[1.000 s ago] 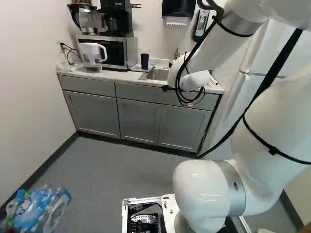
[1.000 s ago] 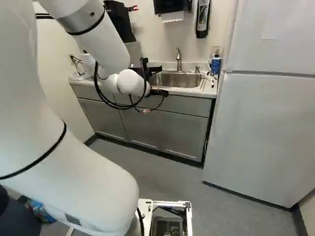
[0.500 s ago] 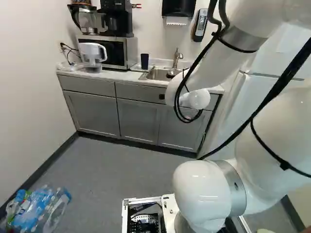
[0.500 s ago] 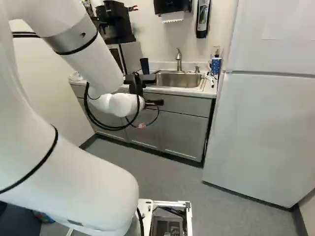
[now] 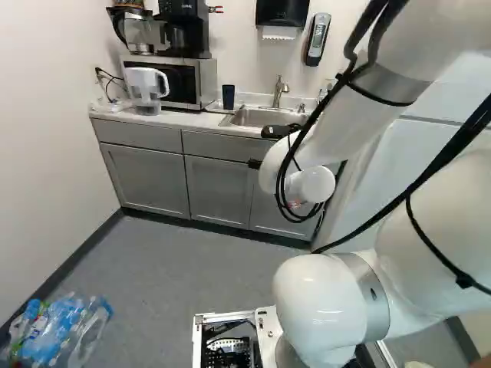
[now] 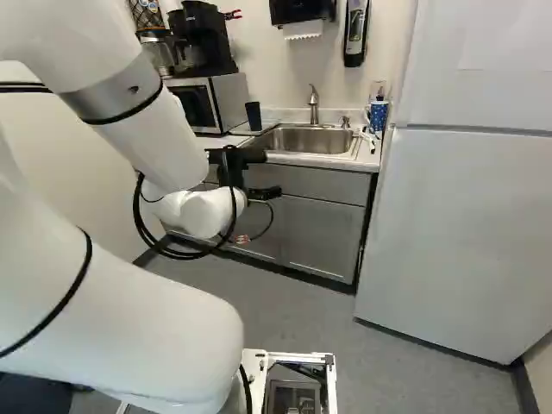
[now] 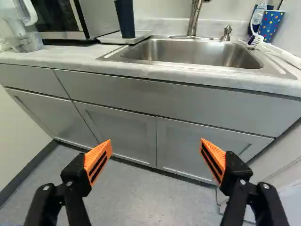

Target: Rinse the cup and place it in the tray

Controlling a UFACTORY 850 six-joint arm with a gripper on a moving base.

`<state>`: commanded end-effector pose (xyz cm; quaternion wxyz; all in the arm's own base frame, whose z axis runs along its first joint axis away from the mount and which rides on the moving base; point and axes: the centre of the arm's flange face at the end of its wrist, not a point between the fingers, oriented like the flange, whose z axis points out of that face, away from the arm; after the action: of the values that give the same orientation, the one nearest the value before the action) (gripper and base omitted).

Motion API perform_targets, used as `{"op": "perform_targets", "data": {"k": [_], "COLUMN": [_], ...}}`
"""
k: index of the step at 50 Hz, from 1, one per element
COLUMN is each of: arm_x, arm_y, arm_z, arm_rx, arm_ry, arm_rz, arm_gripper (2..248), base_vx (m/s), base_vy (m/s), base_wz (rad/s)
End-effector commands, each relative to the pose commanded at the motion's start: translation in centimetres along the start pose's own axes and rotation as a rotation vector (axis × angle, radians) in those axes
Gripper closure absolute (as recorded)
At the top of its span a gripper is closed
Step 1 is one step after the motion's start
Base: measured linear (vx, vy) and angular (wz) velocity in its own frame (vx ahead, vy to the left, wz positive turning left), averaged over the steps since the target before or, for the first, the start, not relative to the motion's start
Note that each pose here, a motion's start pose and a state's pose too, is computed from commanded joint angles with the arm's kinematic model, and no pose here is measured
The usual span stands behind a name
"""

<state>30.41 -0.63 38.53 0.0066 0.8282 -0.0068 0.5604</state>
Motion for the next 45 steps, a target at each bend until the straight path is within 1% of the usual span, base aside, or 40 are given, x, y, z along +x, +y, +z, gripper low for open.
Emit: {"op": "perform_targets", "data": {"k": [12, 25, 45], "arm_x": [-1.4, -2.5, -3.1], "arm_y": [-0.3, -0.5, -0.6], "arm_z": [-1.1, -1.9, -2.4], "arm_rx": [0.008, 0.015, 0.019], "arm_ry": [0.023, 0.040, 0.049], "arm_rz": [-0.002, -0.003, -0.003], "arm_gripper": [3, 3, 3], "base_vx": [0.000, 0.000, 0.000], "base_vy": [0.000, 0.000, 0.000], "base_wz": [0.000, 0.000, 0.000]}}
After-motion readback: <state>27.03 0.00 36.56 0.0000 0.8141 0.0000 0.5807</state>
